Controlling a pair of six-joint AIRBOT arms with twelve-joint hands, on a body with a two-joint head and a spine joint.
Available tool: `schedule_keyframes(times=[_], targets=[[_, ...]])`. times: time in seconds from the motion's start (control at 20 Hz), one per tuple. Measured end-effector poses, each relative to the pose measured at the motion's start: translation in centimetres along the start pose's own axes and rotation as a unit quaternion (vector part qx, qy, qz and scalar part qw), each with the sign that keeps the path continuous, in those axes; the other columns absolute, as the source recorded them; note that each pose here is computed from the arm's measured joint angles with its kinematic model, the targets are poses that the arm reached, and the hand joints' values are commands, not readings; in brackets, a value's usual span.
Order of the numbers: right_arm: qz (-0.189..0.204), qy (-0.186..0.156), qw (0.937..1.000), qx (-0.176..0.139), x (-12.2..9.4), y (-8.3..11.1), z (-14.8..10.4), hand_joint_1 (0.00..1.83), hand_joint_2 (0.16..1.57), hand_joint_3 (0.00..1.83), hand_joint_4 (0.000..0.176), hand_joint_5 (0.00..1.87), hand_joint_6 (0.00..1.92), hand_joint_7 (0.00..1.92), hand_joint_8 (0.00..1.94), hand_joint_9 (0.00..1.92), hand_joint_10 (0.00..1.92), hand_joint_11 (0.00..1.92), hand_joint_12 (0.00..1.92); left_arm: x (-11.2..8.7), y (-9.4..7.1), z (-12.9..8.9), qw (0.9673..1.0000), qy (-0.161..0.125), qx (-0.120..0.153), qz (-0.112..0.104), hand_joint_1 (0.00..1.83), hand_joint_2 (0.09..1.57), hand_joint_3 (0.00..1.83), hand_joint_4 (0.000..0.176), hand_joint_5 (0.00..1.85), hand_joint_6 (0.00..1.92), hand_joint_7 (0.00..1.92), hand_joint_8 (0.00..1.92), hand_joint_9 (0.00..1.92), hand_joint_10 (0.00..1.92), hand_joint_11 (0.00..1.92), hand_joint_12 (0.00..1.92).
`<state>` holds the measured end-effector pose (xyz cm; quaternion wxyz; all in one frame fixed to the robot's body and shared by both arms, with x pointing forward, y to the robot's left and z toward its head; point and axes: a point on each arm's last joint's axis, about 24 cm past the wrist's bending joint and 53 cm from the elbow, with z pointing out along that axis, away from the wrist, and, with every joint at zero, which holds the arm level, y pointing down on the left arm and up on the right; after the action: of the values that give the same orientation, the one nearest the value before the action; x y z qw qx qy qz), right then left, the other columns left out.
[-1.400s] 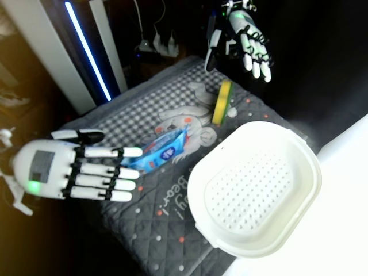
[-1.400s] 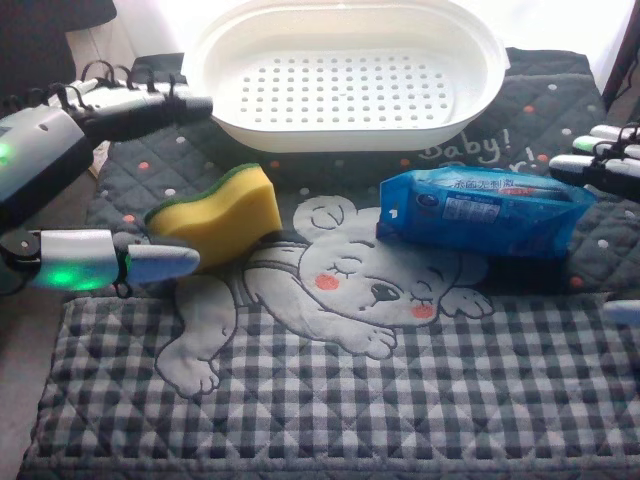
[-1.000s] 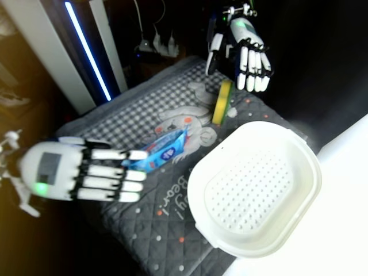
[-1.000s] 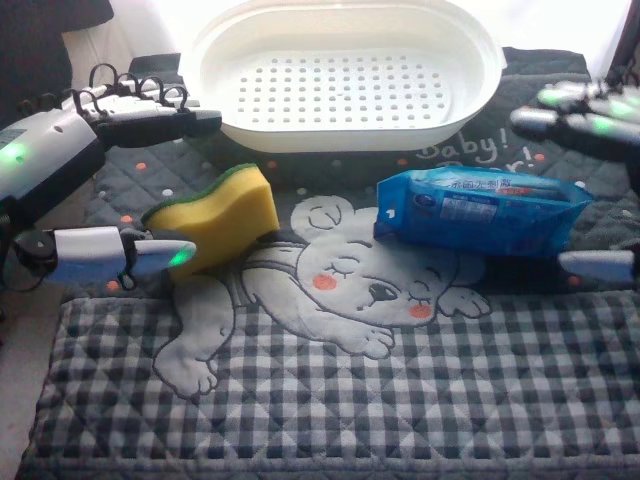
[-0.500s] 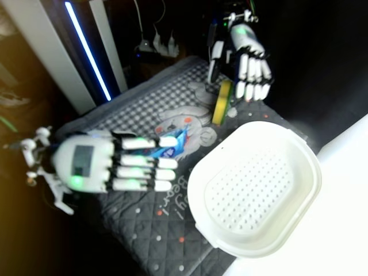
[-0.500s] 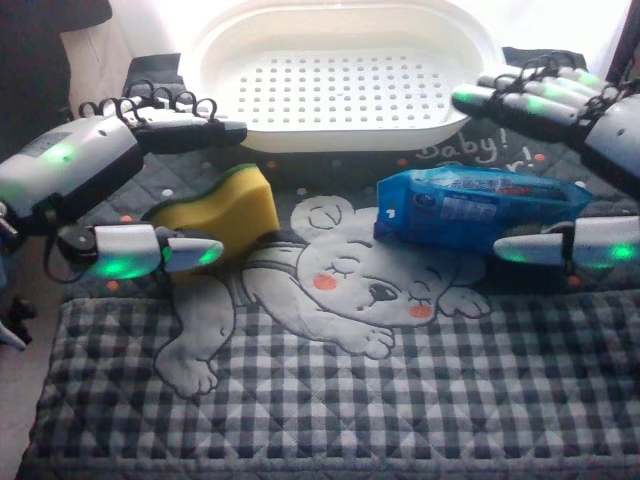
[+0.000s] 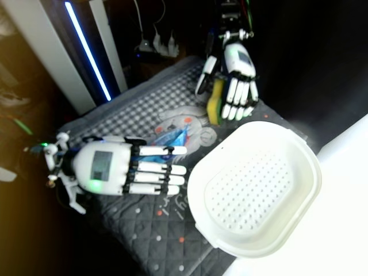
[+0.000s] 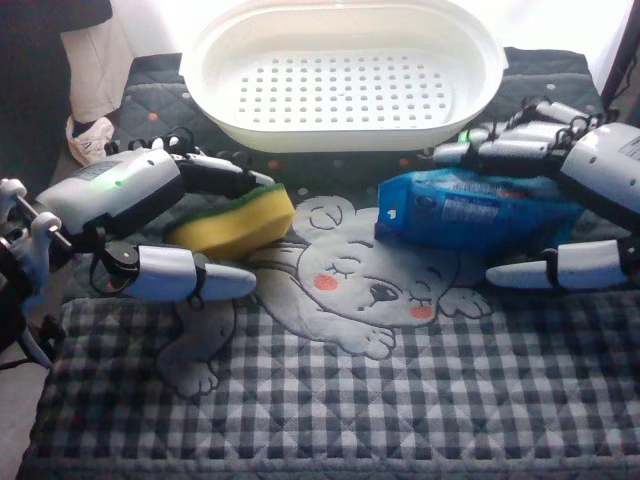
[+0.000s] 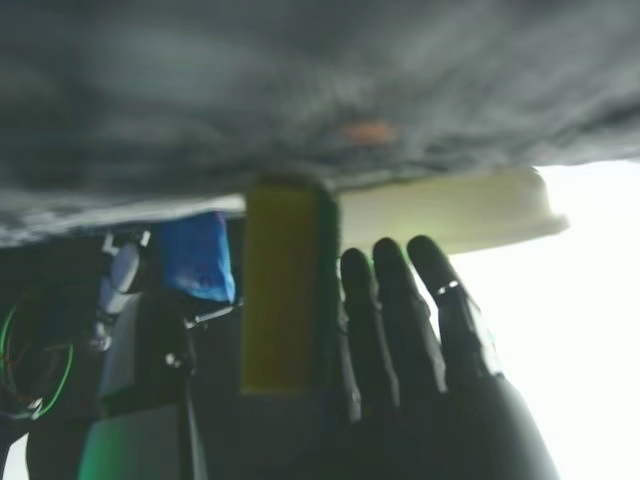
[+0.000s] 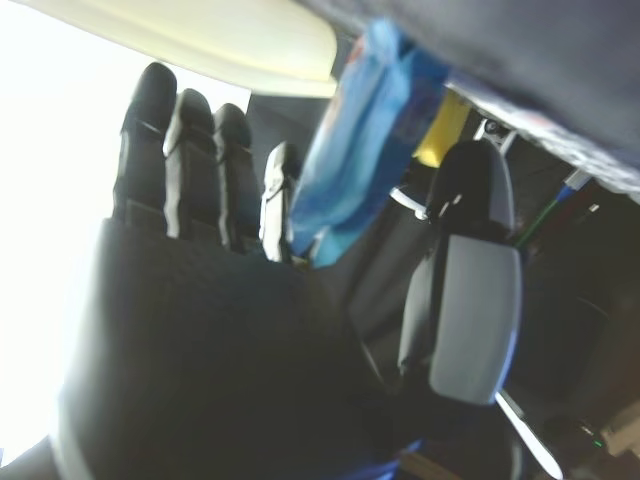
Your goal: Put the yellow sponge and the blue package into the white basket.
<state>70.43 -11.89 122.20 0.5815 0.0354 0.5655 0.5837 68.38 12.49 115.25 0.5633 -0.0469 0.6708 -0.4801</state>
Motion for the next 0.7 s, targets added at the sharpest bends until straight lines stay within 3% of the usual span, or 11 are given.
schedule_keyframes(times=[0.05,0.15,0.2,0.25,0.35,0.4,0.45,0.5,0.6,0.65,0.7], targets=[[0.002,0.001,1.0,-0.001,0.2,0.1,0.1,1.36,1.03,0.0,0.0,1.05,0.47,1.17,0.42,1.08,0.79,0.51,1.2,0.0,0.1,0.1,1.0,-0.001,-0.002,-0.003,1.19,1.16,0.0,0.0,0.91,0.96,0.87,1.19,0.93,0.14,0.28,1.49],[0.001,0.003,1.0,-0.004,0.4,0.2,0.1,1.39,1.06,0.0,0.0,1.0,0.82,1.23,0.45,1.04,1.09,0.77,1.18,0.0,0.2,0.1,1.0,-0.001,-0.003,-0.002,1.24,1.14,0.01,0.0,0.95,0.82,0.9,1.31,0.83,0.87,0.46,1.69],[0.004,-0.001,1.0,-0.007,0.2,0.3,0.1,1.4,1.05,0.0,0.0,0.99,0.85,1.24,0.41,1.09,1.05,0.98,1.08,0.1,0.2,0.1,1.0,0.0,-0.003,-0.002,1.25,1.15,0.0,0.0,0.93,0.82,0.9,1.35,0.77,1.17,0.49,1.78],[0.005,-0.003,1.0,-0.006,0.1,0.3,0.2,1.4,1.04,0.0,0.0,1.02,0.8,1.28,0.34,1.11,1.02,1.03,1.04,0.1,0.1,0.1,1.0,0.0,-0.002,-0.002,1.26,1.14,0.0,0.0,0.96,0.76,0.93,1.31,0.77,1.2,0.47,1.78],[0.004,-0.003,1.0,-0.006,0.1,0.3,0.2,1.28,1.03,0.0,0.0,1.06,0.87,1.38,0.25,1.35,0.38,1.13,0.93,0.0,-0.1,0.1,1.0,-0.002,0.002,-0.001,1.27,1.11,0.0,0.0,1.08,0.59,0.94,1.29,0.68,1.25,0.22,1.82],[0.005,-0.002,0.9999,-0.01,0.0,0.5,0.1,1.38,1.03,0.0,0.0,1.02,0.85,1.39,0.1,1.2,0.83,1.12,0.91,-0.2,-0.7,0.0,0.9999,-0.006,0.009,-0.001,1.27,1.11,0.0,0.0,1.12,0.49,0.92,1.34,0.59,1.3,0.04,1.83],[0.012,0.0,0.9998,-0.015,-0.1,0.8,0.1,1.4,1.03,0.0,0.0,1.04,0.74,1.4,0.09,1.14,0.98,1.01,1.0,-0.9,-1.6,-0.5,0.9997,-0.01,0.021,0.003,1.26,1.13,0.0,0.0,1.14,0.45,0.83,1.43,0.53,1.44,0.08,1.9],[0.02,0.003,0.9996,-0.02,-0.2,1.0,-0.1,1.32,1.0,0.0,0.0,1.17,0.54,1.45,0.22,1.3,0.75,1.14,1.17,-2.1,-3.3,-0.9,0.9986,-0.023,0.047,0.012,1.27,1.11,0.0,0.0,1.19,0.38,0.9,1.34,0.67,1.44,0.33,1.86],[0.028,-0.003,0.999,-0.034,-0.9,1.7,-0.3,1.3,1.02,0.01,0.0,1.27,0.19,1.26,0.75,1.36,0.75,1.15,1.43,-5.4,-6.3,-0.7,0.993,-0.068,0.095,0.021,1.28,1.09,0.0,0.0,1.29,0.19,0.92,1.31,0.8,1.56,0.62,1.9],[0.028,-0.009,0.9987,-0.042,-1.3,2.1,-0.4,1.3,1.03,0.0,0.0,1.28,0.15,1.21,0.87,1.3,0.88,1.09,1.6,-6.7,-7.4,-0.6,0.9897,-0.084,0.113,0.028,1.28,1.06,0.0,0.0,1.37,0.11,0.98,1.17,0.79,1.32,0.52,1.74],[0.022,-0.023,0.998,-0.054,-2.8,2.8,0.1,1.3,1.02,0.0,0.0,1.3,0.16,1.21,0.85,1.2,0.93,1.01,1.55,-8.7,-8.7,0.0,0.984,-0.109,0.135,0.038,1.28,1.04,0.0,0.0,1.38,0.08,1.06,1.05,0.87,1.16,0.59,1.58]])
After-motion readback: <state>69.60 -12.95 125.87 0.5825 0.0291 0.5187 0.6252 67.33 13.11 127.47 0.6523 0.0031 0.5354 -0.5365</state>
